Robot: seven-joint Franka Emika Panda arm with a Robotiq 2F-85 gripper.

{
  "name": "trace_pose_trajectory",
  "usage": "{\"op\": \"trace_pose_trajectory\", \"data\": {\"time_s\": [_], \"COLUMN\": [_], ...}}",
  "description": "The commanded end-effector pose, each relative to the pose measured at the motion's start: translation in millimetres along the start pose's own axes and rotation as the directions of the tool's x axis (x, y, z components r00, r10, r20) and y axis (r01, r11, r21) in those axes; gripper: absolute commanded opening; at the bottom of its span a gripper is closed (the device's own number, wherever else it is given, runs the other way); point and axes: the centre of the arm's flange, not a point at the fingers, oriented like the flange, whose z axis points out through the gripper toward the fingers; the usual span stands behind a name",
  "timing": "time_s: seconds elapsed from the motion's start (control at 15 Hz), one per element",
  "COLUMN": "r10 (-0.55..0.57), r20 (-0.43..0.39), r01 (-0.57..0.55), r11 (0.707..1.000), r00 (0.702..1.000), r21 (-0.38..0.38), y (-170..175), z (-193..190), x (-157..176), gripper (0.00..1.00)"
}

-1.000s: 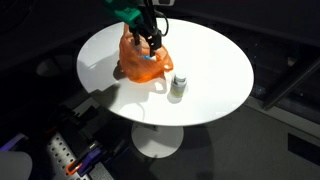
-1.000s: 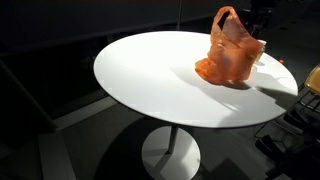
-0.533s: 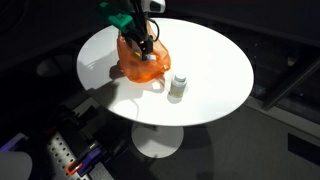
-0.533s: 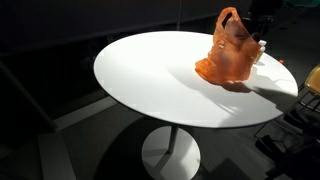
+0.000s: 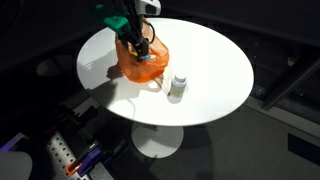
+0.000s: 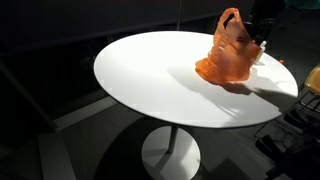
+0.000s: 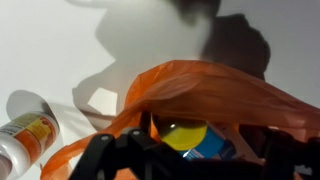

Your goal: Take the bottle with black labeling out of the carrier bag

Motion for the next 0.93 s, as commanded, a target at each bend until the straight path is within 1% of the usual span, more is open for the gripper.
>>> {"op": "trace_pose_trajectory", "data": {"time_s": [0.0,0.13,0.27,0.33,0.47,0.67,0.87], "r10": [-0.006,-0.008,-0.011,-0.013,-0.021,-0.010,0.030], "r20": [-0.013,-0.031,-0.043,-0.051,-0.066,-0.088,-0.141], "r01": [0.006,0.007,0.010,0.012,0.019,0.009,-0.029], "r11": [1.000,1.000,1.000,1.000,0.999,1.000,1.000], "r00": [1.000,0.999,0.999,0.999,0.998,0.996,0.990], "r21": [-0.007,-0.017,-0.025,-0.027,-0.031,-0.015,0.009], "y": [1,2,3,4,5,8,18], "z": [-13,-19,-23,-27,-36,-56,-85], "x": [-10,-9,-8,-9,-9,-8,-2], "gripper": [0.60,0.41,0.26,0.20,0.20,0.20,0.20]}}
